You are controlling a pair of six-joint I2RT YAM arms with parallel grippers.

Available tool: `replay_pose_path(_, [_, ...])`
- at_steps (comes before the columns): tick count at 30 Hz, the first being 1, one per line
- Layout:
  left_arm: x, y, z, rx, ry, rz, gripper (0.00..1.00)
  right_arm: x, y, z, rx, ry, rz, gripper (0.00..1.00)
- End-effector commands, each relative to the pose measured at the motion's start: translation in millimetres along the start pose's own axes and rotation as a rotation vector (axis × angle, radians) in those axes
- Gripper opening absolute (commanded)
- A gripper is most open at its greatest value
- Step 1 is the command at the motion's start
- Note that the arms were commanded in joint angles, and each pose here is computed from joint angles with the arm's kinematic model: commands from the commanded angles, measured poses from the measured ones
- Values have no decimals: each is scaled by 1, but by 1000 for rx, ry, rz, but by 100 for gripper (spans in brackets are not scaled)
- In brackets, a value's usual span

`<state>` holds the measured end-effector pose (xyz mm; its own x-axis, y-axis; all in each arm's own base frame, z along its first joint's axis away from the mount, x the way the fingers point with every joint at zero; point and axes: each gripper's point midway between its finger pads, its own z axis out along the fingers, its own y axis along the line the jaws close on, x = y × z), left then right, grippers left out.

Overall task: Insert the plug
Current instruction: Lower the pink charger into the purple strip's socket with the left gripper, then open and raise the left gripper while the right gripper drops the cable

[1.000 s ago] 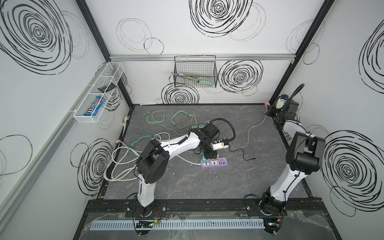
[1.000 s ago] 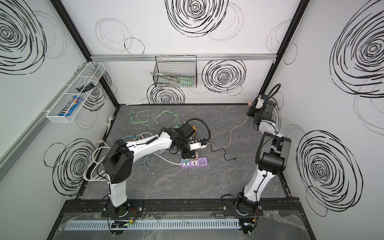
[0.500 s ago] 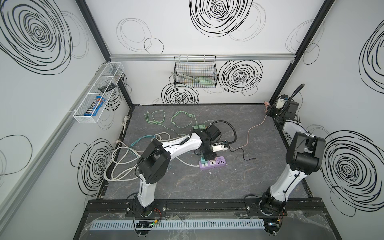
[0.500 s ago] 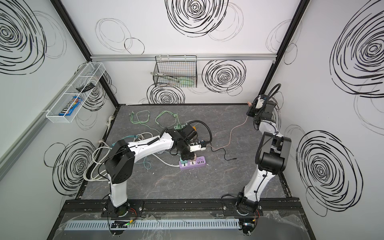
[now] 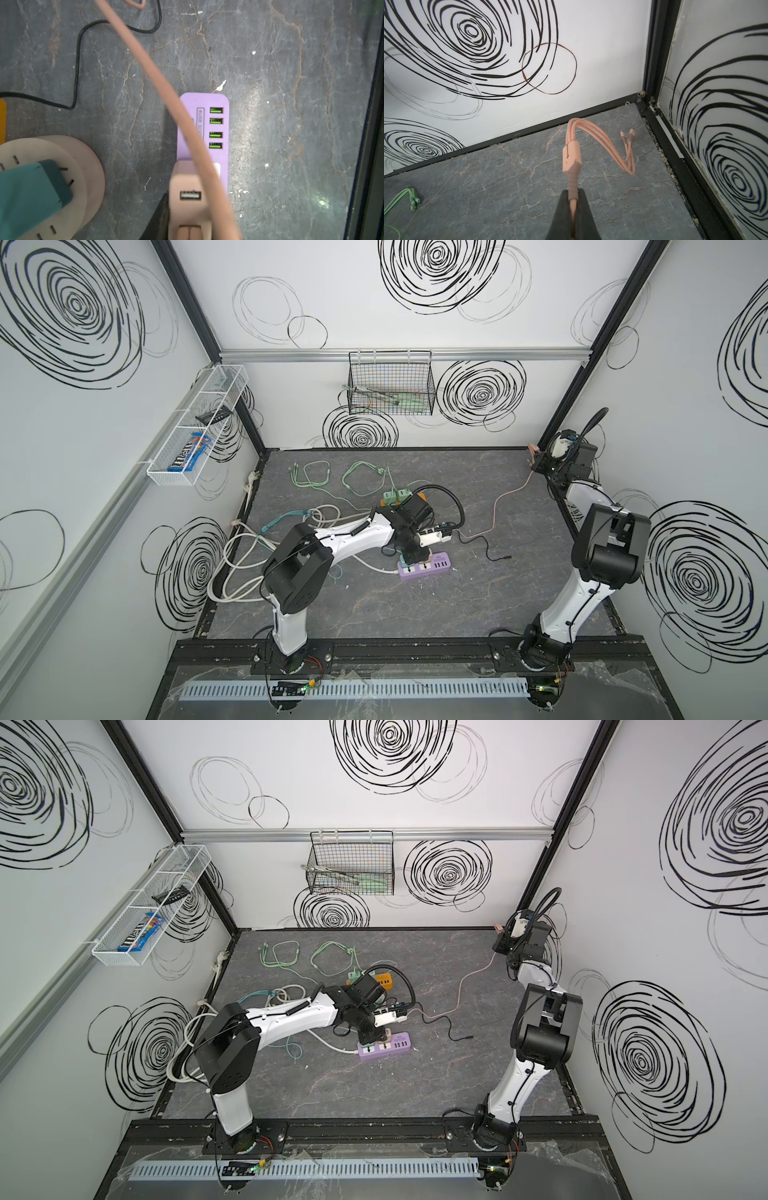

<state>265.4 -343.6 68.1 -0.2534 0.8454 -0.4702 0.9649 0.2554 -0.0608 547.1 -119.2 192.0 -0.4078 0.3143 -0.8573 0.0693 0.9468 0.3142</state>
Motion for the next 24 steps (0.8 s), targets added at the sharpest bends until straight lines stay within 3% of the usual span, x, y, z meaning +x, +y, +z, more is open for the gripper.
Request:
replay_pose_path(1, [66, -8, 47, 44, 178, -72, 0, -11, 11, -7, -18, -14, -22, 0])
replay_pose_path(5, [73, -5, 51, 14, 183, -78, 0, -13, 8, -10, -3, -19, -28, 0])
replay_pose_path(11, [55, 5, 43, -58, 136, -58, 0, -20, 10, -21, 11, -43, -34, 0])
replay_pose_path(13, [40, 1, 33, -44, 105, -54, 21, -23, 12, -26, 9, -59, -38, 0])
replay_pose_path(18, [-26, 2, -14, -36, -82, -9, 53, -22, 18, -30, -3, -60, -34, 0])
replay_pose_path(24, [-65, 4, -65, -81, -178, 56, 71, -15, 32, -28, -40, -51, -29, 0])
